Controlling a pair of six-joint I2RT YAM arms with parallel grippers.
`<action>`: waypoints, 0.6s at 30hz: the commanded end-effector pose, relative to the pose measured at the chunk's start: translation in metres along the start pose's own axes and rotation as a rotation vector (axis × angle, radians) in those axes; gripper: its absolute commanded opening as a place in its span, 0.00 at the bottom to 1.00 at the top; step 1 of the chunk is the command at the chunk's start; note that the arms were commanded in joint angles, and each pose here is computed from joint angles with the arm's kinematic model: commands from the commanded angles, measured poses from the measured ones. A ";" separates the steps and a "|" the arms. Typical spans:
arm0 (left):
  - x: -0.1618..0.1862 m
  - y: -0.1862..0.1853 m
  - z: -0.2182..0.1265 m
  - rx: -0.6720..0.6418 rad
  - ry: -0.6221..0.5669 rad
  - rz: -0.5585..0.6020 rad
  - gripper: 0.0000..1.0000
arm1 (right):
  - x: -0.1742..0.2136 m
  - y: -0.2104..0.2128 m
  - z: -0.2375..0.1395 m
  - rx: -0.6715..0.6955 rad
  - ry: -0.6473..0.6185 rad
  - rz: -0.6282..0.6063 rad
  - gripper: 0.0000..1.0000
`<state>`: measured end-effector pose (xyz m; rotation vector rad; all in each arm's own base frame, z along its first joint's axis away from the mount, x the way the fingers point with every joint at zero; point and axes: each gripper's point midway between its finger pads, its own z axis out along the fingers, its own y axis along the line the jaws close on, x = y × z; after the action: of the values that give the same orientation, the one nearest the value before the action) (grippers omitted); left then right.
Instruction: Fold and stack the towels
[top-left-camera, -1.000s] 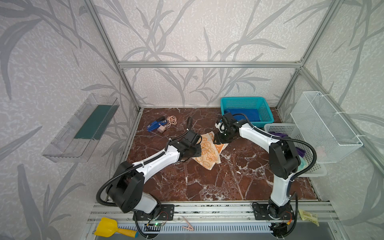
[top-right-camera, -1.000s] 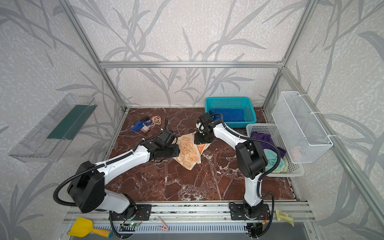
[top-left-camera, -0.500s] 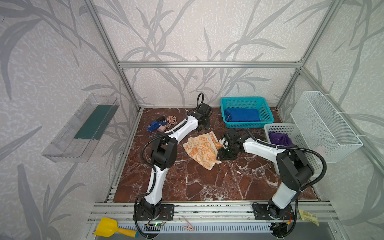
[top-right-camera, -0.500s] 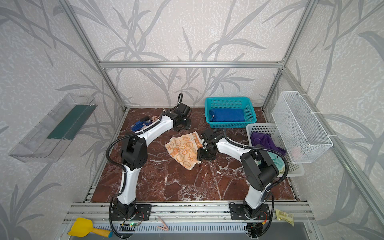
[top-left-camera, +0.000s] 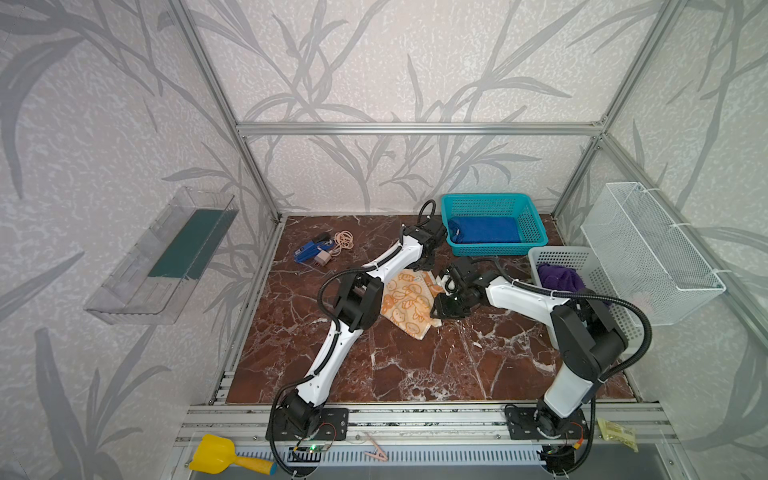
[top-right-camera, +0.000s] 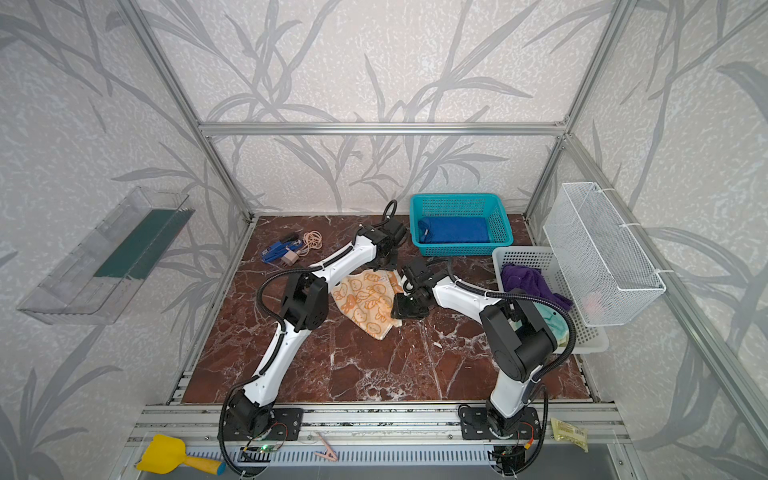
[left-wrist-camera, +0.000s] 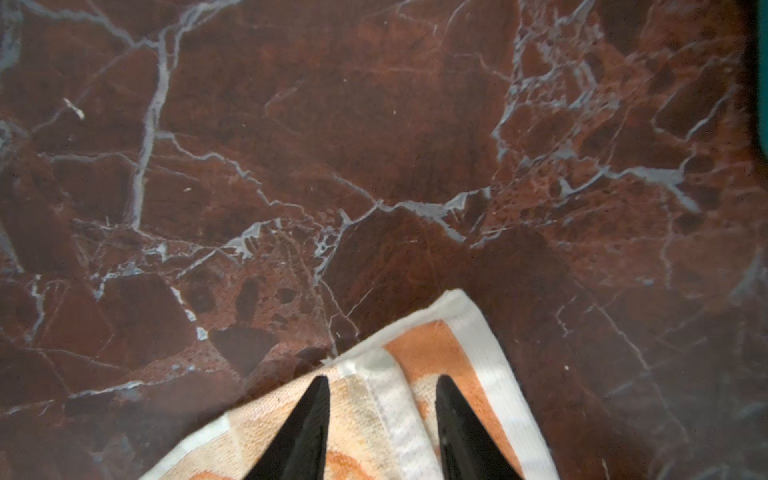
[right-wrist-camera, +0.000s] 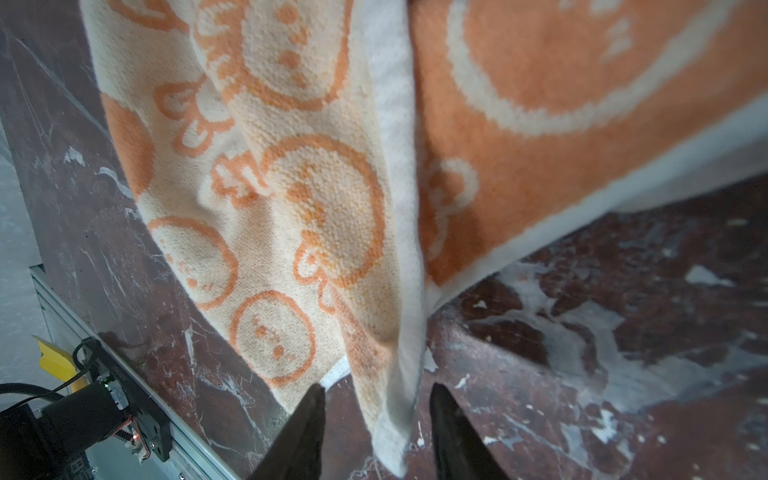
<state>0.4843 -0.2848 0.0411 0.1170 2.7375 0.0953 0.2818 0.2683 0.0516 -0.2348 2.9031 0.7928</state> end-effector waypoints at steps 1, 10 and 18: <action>0.009 0.007 0.006 -0.054 0.031 0.032 0.45 | 0.010 0.000 0.006 -0.005 0.030 0.009 0.42; 0.009 0.011 0.003 -0.078 0.029 0.041 0.40 | 0.012 0.002 0.005 0.022 0.021 -0.018 0.16; -0.013 0.025 -0.037 -0.111 -0.059 0.027 0.16 | 0.008 0.006 -0.022 0.103 -0.032 -0.093 0.03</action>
<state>0.4817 -0.2718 0.0339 0.1562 2.7429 0.2129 0.2692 0.2659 0.0452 -0.2979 2.9241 0.6819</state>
